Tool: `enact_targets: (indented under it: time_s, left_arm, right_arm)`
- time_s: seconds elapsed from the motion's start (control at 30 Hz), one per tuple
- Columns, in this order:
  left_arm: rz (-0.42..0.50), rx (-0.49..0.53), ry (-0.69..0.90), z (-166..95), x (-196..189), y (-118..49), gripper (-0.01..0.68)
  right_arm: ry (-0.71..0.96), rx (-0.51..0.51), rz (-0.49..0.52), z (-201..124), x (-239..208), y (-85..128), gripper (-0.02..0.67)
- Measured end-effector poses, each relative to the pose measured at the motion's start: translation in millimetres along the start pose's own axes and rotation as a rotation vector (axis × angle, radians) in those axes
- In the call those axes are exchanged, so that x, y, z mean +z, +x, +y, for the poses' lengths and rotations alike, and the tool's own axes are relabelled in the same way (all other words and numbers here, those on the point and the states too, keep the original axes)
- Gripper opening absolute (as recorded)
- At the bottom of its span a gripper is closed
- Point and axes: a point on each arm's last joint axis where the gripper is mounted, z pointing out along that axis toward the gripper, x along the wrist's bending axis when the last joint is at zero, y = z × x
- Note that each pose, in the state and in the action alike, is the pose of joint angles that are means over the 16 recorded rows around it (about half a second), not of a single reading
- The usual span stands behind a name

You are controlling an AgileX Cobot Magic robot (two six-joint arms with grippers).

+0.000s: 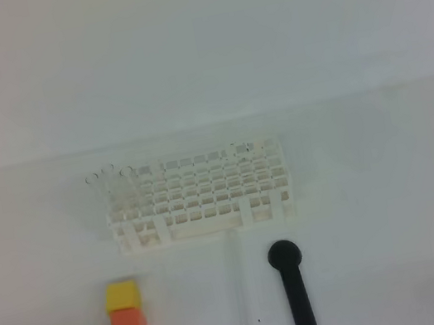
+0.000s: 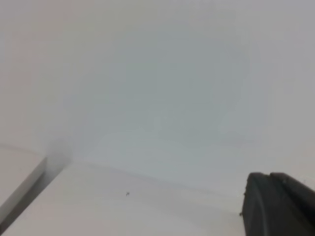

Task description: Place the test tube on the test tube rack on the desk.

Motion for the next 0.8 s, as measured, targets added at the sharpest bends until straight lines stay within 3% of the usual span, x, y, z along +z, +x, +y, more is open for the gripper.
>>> enact_targets:
  time_s: [0.27, 0.6, 0.8]
  left_arm:
    - [-0.008, -0.087, -0.092, 9, 0, -0.5, -0.001]
    - [-0.036, -0.242, -0.141, 22, -1, -2.5, -0.001]
    - [-0.051, -0.210, -0.160, 44, -1, -5.8, -0.001]
  right_arm:
    - [-0.126, -0.021, 0.007, 10, 0, 1, -0.001]
    - [-0.472, 0.000, 0.051, 40, -9, 5, -0.001]
    - [-0.653, 0.060, 0.081, 54, -18, 5, -0.001]
